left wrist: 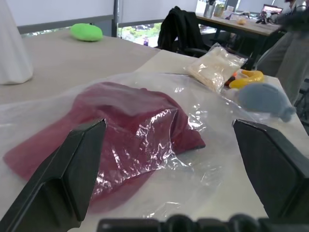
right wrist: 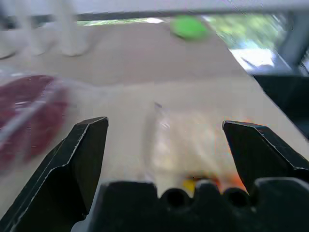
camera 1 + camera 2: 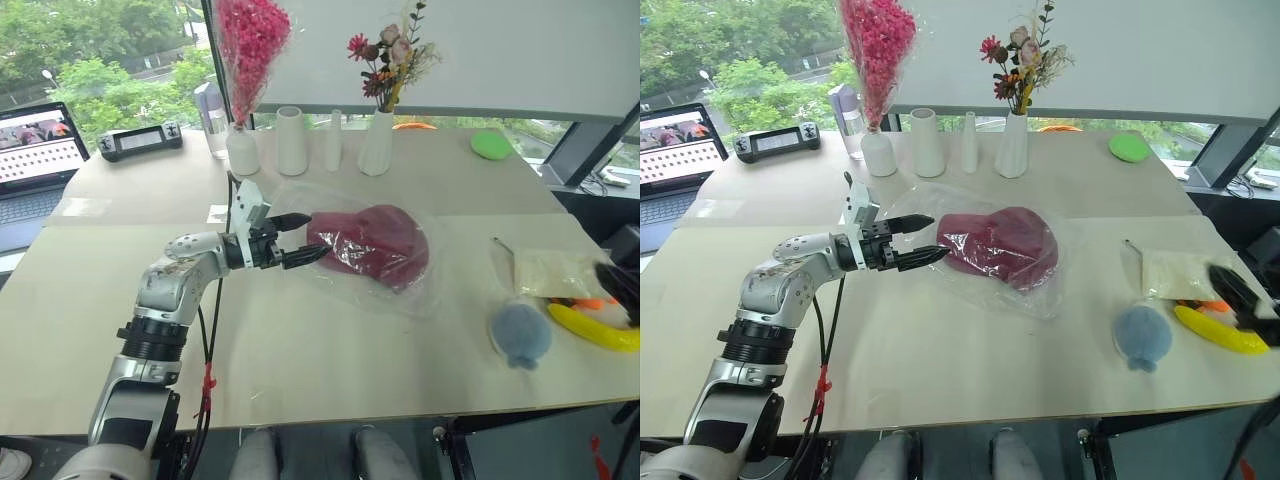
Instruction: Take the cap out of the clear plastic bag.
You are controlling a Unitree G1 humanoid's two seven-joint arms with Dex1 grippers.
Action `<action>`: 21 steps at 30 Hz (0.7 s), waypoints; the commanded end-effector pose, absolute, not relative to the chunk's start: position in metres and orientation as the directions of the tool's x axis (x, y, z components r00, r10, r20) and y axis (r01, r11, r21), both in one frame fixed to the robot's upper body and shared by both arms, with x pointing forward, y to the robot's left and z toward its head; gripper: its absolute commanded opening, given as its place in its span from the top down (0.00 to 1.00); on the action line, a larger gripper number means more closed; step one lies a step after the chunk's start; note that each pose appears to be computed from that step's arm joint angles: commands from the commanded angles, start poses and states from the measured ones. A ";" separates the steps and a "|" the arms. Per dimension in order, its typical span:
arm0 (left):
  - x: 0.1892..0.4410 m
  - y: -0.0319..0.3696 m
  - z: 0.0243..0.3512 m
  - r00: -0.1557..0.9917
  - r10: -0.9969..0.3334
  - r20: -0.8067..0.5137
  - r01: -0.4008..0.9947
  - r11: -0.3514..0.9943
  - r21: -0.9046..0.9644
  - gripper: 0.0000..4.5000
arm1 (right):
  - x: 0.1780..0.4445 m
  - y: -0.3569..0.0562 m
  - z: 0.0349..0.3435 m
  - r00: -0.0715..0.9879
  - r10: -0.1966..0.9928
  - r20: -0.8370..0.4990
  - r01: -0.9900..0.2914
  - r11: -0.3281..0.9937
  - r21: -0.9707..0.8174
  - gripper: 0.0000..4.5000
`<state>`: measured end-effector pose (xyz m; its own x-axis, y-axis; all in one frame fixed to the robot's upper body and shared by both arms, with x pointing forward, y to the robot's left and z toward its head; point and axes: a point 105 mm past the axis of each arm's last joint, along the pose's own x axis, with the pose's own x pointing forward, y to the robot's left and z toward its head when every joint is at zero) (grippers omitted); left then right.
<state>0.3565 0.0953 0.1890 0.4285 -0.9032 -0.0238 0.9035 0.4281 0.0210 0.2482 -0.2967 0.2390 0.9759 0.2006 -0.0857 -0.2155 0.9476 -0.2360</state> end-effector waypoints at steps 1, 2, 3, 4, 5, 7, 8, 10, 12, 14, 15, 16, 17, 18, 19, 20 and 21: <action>0.366 0.118 0.200 0.515 -0.857 -0.016 0.854 0.511 0.102 0.00 | 0.257 -0.224 0.241 0.903 0.400 -0.157 -0.429 0.821 -0.376 0.00; 0.367 0.119 0.200 0.518 -0.855 -0.017 0.851 0.513 0.108 0.00 | 0.261 -0.212 0.241 0.889 0.428 -0.163 -0.457 0.798 -0.394 0.00; 0.367 0.119 0.201 0.518 -0.855 -0.016 0.851 0.514 0.110 0.00 | 0.263 -0.204 0.240 0.878 0.448 -0.167 -0.475 0.777 -0.413 0.00; 0.367 0.118 0.202 0.517 -0.856 -0.015 0.851 0.513 0.113 0.00 | 0.267 -0.190 0.238 0.861 0.477 -0.176 -0.502 0.749 -0.433 0.00; 0.366 0.118 0.202 0.516 -0.856 -0.015 0.852 0.511 0.116 0.00 | 0.270 -0.178 0.235 0.843 0.503 -0.190 -0.529 0.715 -0.456 0.00; 0.367 0.118 0.202 0.521 -0.853 -0.027 0.848 0.513 0.134 0.00 | 0.274 -0.152 0.224 0.797 0.559 -0.230 -0.590 0.636 -0.497 0.00; 0.367 0.118 0.201 0.523 -0.852 -0.032 0.846 0.514 0.139 0.00 | 0.275 -0.144 0.218 0.783 0.571 -0.246 -0.605 0.608 -0.514 0.00; 0.367 0.119 0.200 0.528 -0.848 -0.041 0.843 0.517 0.149 0.00 | 0.277 -0.135 0.205 0.762 0.579 -0.291 -0.631 0.562 -0.534 0.00; 0.367 0.119 0.200 0.530 -0.847 -0.041 0.842 0.519 0.150 0.00 | 0.280 -0.126 0.190 0.745 0.575 -0.338 -0.648 0.502 -0.572 0.00; 0.366 0.119 0.201 0.530 -0.847 -0.041 0.842 0.519 0.150 0.00 | 0.282 -0.115 0.178 0.730 0.583 -0.357 -0.661 0.470 -0.584 0.00; 0.366 0.119 0.201 0.530 -0.847 -0.041 0.842 0.519 0.150 0.00 | 0.284 -0.110 0.172 0.723 0.583 -0.371 -0.665 0.441 -0.603 0.00; 0.366 0.118 0.202 0.530 -0.847 -0.041 0.841 0.519 0.150 0.00 | 0.287 -0.105 0.165 0.719 0.579 -0.384 -0.664 0.408 -0.627 0.00; 0.366 0.118 0.202 0.530 -0.847 -0.041 0.841 0.520 0.150 0.00 | 0.291 -0.099 0.159 0.713 0.579 -0.395 -0.664 0.377 -0.646 0.00; 0.366 0.118 0.202 0.530 -0.847 -0.042 0.841 0.520 0.150 0.00 | 0.294 -0.094 0.154 0.709 0.580 -0.400 -0.662 0.353 -0.661 0.00; 0.366 0.117 0.202 0.530 -0.847 -0.043 0.841 0.519 0.150 0.00 | 0.297 -0.090 0.151 0.708 0.582 -0.400 -0.659 0.339 -0.672 0.00; 0.365 0.116 0.202 0.530 -0.847 -0.044 0.842 0.518 0.151 0.00 | 0.300 -0.084 0.148 0.700 0.589 -0.404 -0.658 0.312 -0.686 0.00; 0.365 0.116 0.202 0.530 -0.847 -0.044 0.842 0.518 0.151 0.00 | 0.303 -0.079 0.147 0.695 0.596 -0.402 -0.656 0.298 -0.693 0.00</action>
